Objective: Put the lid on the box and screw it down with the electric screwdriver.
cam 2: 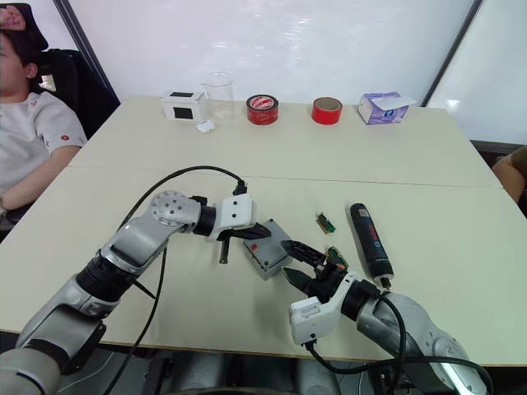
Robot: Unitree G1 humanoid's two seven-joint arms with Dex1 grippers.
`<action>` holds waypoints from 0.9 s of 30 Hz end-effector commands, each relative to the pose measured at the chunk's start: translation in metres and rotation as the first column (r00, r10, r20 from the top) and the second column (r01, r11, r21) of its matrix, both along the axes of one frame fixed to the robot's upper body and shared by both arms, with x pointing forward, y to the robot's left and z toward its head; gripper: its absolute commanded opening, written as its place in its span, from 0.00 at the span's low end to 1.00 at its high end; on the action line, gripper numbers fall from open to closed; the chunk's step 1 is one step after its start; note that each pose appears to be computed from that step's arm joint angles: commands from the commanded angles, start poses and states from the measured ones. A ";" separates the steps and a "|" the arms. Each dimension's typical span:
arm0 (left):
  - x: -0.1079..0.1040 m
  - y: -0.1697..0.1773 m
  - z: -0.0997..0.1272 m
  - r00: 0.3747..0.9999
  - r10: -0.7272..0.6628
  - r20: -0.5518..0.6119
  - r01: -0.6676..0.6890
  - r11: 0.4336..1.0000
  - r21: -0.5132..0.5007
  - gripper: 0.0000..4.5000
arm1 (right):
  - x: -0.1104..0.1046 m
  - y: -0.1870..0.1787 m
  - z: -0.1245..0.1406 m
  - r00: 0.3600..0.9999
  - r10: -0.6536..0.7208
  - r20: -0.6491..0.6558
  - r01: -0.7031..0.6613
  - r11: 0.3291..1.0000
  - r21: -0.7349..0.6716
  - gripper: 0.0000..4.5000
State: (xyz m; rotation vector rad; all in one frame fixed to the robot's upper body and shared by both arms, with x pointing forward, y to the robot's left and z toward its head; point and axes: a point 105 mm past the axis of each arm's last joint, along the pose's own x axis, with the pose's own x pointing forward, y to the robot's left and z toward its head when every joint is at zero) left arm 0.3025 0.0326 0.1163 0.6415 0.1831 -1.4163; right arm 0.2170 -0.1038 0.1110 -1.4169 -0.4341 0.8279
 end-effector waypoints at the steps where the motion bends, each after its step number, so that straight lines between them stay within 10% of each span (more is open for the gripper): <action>1: 0.000 0.007 -0.024 0.991 0.051 -0.125 -0.050 0.999 0.018 0.00 | 0.002 -0.004 0.004 1.000 -0.004 0.008 0.004 1.000 0.020 0.35; 5: 0.002 0.003 0.006 0.989 0.042 -0.141 -0.057 0.993 -0.108 0.00 | 0.006 -0.011 -0.002 0.999 -0.034 -0.020 0.035 0.999 0.031 0.01; 16: 0.003 0.010 0.087 0.974 0.034 -0.225 -0.110 0.935 -0.336 0.00 | 0.007 -0.021 0.001 0.944 -0.068 -0.323 0.172 0.937 0.305 0.01; 27: 0.034 0.047 0.043 0.951 0.210 -0.226 -0.246 0.958 -0.146 0.00 | 0.004 -0.005 0.015 0.788 0.088 -0.610 0.274 0.836 0.475 0.01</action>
